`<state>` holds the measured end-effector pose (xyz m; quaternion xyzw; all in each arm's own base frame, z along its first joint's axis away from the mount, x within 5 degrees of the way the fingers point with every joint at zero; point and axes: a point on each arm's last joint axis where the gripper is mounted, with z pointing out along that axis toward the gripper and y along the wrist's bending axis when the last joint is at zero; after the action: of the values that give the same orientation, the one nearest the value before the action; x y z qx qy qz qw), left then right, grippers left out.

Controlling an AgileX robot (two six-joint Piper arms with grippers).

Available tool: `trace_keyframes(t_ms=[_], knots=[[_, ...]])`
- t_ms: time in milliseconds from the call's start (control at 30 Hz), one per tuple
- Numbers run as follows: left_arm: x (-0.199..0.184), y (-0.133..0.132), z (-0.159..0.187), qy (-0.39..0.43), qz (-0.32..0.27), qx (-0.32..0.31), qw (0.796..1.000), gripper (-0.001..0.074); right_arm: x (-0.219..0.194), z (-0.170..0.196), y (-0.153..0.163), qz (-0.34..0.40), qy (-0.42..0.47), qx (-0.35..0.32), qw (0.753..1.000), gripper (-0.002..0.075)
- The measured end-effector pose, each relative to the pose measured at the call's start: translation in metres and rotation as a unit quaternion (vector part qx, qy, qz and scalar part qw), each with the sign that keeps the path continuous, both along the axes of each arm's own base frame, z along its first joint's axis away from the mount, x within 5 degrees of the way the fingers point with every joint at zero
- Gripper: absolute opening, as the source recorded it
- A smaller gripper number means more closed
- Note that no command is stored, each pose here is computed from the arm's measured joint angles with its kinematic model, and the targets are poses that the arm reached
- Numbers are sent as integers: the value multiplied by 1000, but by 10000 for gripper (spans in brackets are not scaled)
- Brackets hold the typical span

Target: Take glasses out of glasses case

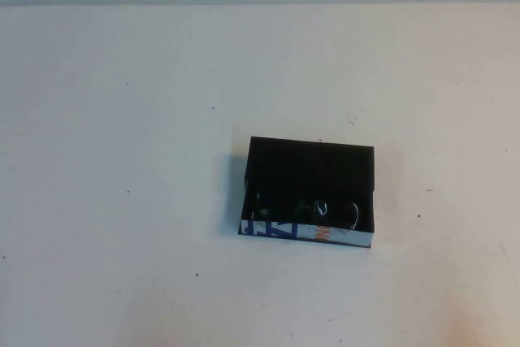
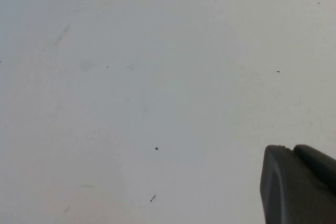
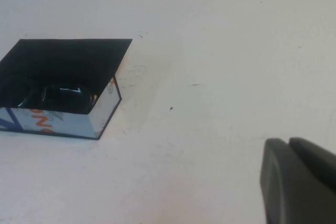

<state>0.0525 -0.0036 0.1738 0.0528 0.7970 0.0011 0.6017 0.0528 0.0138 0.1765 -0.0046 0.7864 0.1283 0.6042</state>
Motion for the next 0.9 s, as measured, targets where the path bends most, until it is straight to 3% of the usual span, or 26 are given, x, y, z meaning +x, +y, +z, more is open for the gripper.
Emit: trace_keyframes(t_ms=[300,433,533,667,767,900], knots=[[0,0,0,0,0,0,1000,-5,0,1,2,3,6,39,999,-18],[0,0,0,0,0,0,1000,-5,-1,2,6,8,18,120,993,-18],[0,0,0,0,0,0,1000,-5,-2,7,12,14,33,251,967,-18],[0,0,0,0,0,0,1000,-5,-3,16,16,18,51,431,901,-18],[0,0,0,0,0,0,1000,-5,-1,20,14,6,42,476,879,-18],[0,0,0,0,0,0,1000,-5,0,22,10,-12,23,488,872,-18]])
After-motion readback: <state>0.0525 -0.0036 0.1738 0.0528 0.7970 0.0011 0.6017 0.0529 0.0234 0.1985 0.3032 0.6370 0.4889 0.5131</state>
